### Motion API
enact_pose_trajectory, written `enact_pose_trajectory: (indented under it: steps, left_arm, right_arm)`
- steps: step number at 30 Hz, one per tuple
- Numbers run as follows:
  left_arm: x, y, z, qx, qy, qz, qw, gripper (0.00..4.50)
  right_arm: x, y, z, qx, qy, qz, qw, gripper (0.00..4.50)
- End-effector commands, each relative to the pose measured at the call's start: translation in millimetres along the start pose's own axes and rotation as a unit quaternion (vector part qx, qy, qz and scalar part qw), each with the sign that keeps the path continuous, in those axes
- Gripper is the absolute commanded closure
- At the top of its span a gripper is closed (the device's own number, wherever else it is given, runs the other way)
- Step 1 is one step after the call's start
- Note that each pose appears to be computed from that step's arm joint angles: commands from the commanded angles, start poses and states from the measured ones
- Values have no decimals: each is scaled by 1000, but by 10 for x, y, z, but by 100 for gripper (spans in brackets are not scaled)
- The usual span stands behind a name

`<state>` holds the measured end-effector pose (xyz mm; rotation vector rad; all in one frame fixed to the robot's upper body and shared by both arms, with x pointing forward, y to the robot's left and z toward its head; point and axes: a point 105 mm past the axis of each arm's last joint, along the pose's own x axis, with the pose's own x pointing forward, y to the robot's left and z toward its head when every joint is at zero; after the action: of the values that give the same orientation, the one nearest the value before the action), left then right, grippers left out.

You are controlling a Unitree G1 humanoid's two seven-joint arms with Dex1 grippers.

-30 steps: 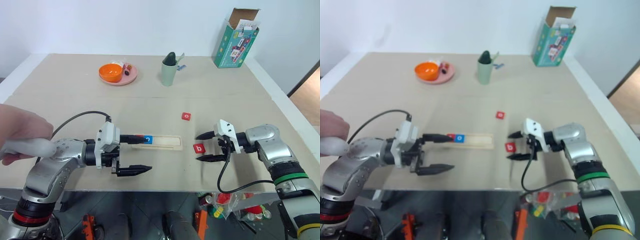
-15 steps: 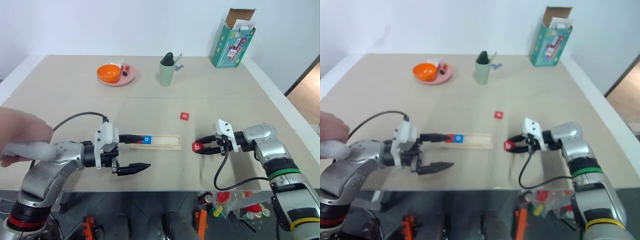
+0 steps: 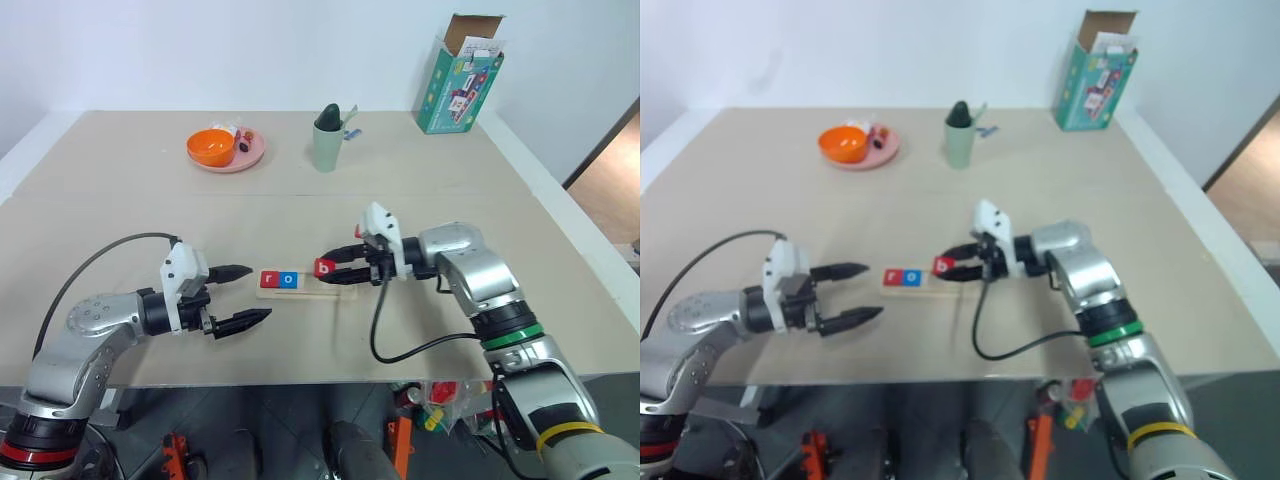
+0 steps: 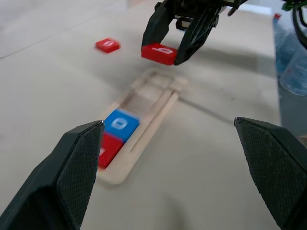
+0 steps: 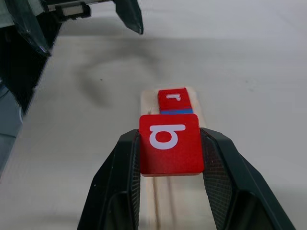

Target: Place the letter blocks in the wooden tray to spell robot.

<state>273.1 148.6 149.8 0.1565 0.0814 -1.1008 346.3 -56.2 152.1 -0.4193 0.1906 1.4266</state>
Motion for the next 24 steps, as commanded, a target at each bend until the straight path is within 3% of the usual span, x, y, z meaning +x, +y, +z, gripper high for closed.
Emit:
enact_pose_trajectory:
  steps: [1, 10, 24]
  left_arm:
    - [-70, 48, 80, 23, -8, 13, 1000, 0]
    - [-71, 14, 40, 22, -7, 18, 1000, 0]
    - [-39, -28, 14, 25, -1, 13, 1000, 0]
  right_arm:
    - [42, -110, -51, -21, 32, -15, 999, 329]
    - [148, -159, -192, -28, 59, -11, 998, 329]
    - [295, -149, -128, -27, 42, -1, 999, 329]
